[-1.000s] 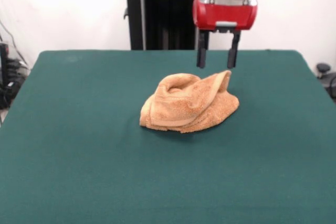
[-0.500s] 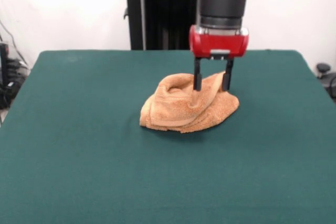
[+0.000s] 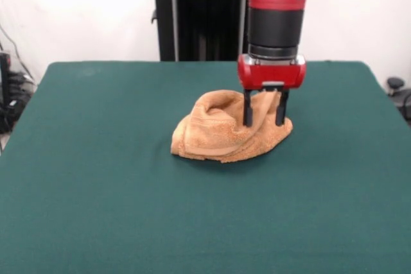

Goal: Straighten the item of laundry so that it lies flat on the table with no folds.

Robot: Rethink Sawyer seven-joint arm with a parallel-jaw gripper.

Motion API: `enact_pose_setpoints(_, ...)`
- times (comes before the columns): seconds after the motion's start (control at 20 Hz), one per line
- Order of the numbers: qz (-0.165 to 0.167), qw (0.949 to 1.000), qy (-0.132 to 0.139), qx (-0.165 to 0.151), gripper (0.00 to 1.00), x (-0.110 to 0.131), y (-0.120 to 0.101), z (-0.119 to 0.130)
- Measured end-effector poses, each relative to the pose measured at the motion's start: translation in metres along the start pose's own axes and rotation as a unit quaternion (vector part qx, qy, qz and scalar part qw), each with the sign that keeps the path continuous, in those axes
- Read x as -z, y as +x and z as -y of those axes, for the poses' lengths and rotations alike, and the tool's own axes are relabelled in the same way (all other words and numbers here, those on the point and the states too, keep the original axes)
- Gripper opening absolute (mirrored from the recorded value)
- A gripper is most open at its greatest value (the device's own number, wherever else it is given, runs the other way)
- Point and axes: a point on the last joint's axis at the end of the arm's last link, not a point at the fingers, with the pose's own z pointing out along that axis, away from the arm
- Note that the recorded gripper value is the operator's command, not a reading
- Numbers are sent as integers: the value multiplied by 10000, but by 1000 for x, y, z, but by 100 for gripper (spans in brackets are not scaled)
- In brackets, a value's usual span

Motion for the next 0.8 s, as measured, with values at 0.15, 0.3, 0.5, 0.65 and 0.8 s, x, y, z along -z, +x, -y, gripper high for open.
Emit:
enact_pose_setpoints(0.15,-95,9999,-32,36,100,-8,8,-6)
enact_pose_setpoints(0.3,-150,9999,-51,63,100,-14,13,-10)
enact_pose_setpoints(0.5,-181,9997,-71,120,100,-26,13,-17)
enact_pose_setpoints(0.65,-183,9997,-78,140,100,-33,12,-19)
enact_pose_setpoints(0.8,-165,9997,-75,143,100,-39,9,-19)
